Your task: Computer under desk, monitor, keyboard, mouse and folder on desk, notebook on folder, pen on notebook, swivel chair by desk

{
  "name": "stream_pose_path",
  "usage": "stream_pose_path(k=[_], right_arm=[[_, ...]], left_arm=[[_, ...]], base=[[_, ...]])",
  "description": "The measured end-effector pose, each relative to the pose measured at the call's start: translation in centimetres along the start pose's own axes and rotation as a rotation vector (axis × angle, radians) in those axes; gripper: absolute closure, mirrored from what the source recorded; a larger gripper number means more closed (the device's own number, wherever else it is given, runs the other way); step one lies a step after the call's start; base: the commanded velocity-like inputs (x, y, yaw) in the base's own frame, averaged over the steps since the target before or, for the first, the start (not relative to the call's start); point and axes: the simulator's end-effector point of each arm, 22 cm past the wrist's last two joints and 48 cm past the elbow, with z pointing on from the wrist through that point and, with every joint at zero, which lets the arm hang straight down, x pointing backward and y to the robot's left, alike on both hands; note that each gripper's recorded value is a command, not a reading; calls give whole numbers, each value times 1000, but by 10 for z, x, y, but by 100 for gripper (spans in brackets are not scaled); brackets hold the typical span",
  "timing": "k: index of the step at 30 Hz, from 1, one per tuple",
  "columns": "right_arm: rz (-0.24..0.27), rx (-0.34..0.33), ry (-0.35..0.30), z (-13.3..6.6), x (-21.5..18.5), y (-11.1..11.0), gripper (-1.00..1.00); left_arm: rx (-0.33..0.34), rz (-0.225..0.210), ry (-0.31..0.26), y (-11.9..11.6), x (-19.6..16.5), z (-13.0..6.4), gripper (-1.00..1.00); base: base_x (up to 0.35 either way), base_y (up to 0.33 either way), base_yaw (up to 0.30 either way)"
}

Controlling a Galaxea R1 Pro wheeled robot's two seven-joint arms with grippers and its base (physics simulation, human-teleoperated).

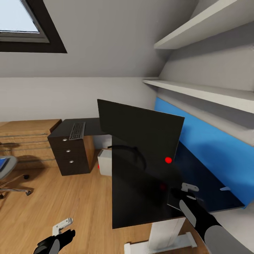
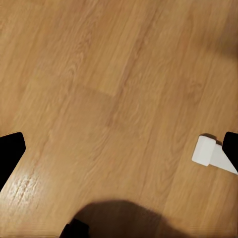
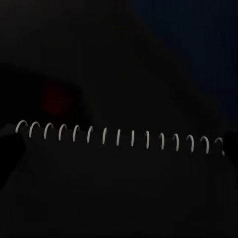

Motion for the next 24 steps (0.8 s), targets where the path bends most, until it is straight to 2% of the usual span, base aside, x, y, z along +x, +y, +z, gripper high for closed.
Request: stream_pose_path(k=[12,24], right_arm=[[-3,0,-2,0,0,0,-100],[-1,-1,-1,0,0,0,-100]], left_arm=[[0,-1,-4,0,-1,0,-100],[1,-2,-8,0,-2,0,-100]], base=[[-13,0,0],[-76,0,0]])
